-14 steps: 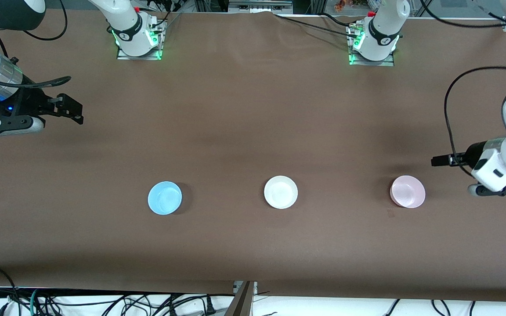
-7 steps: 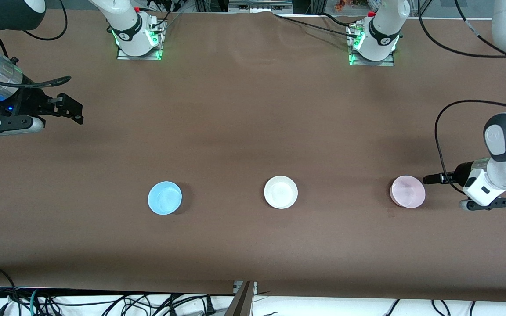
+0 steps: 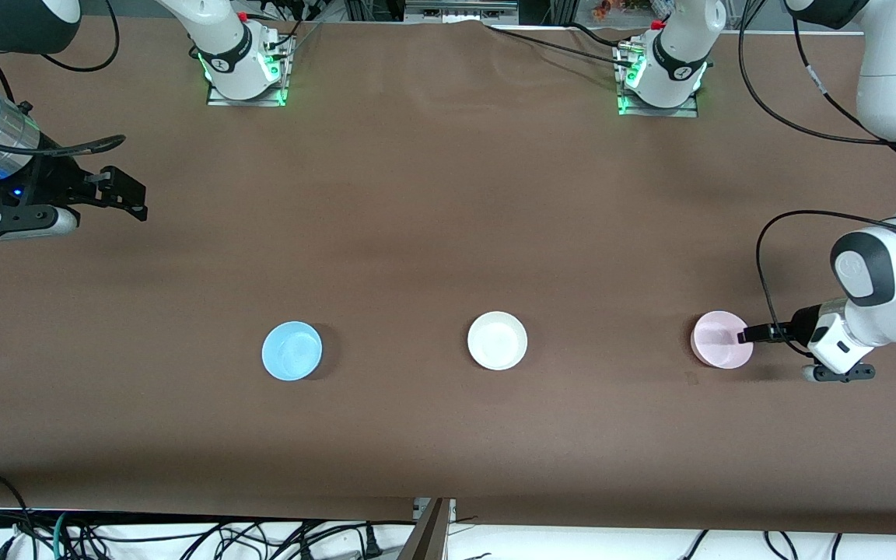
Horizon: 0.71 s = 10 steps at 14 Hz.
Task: Stack pink and blue bowls on white bowl
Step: 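Reach the left gripper down to the rim of the pink bowl, then close the left gripper on the pink bowl rim and lift it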
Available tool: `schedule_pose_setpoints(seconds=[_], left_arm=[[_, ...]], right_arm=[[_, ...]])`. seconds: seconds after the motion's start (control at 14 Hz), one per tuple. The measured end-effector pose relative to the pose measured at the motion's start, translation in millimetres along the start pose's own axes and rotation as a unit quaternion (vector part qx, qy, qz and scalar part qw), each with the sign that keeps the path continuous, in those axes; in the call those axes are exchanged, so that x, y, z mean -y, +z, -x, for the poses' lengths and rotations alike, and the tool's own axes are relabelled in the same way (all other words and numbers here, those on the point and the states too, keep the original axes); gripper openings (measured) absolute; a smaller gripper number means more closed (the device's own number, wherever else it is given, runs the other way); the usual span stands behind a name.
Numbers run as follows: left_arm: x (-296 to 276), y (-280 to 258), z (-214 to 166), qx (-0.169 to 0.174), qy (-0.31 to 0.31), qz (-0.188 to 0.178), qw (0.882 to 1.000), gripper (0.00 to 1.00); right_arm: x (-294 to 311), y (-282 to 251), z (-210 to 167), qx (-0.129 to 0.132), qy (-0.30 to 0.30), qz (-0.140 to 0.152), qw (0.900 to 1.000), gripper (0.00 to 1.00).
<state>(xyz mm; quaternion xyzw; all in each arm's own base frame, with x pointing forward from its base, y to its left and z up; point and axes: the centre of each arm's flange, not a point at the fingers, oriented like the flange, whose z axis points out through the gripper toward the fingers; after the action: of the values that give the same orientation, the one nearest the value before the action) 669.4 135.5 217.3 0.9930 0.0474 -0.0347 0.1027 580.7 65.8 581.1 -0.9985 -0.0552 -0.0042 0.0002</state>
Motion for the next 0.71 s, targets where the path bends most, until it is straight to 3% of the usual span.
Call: schedule_pose_setpoints(seconds=[0.07,0.14,0.71], left_arm=[[1.1,4.5,0.0,-0.003,-0.001,-0.002,1.000,0.98],[1.8,9.3,1.0,-0.006,-0.002,-0.003,1.000,0.91],[1.6,20.2,4.8,-0.005,0.020,-0.004,1.000,0.05]], right_arm=[[0.0,-0.1,-0.1,-0.001,0.000,0.000,1.000,1.00],[0.0,-0.2,-0.2,-0.001,0.000,0.000,1.000,1.00],[-0.1,-0.3,-0.4,-0.002,0.000,0.000,1.000,1.00]])
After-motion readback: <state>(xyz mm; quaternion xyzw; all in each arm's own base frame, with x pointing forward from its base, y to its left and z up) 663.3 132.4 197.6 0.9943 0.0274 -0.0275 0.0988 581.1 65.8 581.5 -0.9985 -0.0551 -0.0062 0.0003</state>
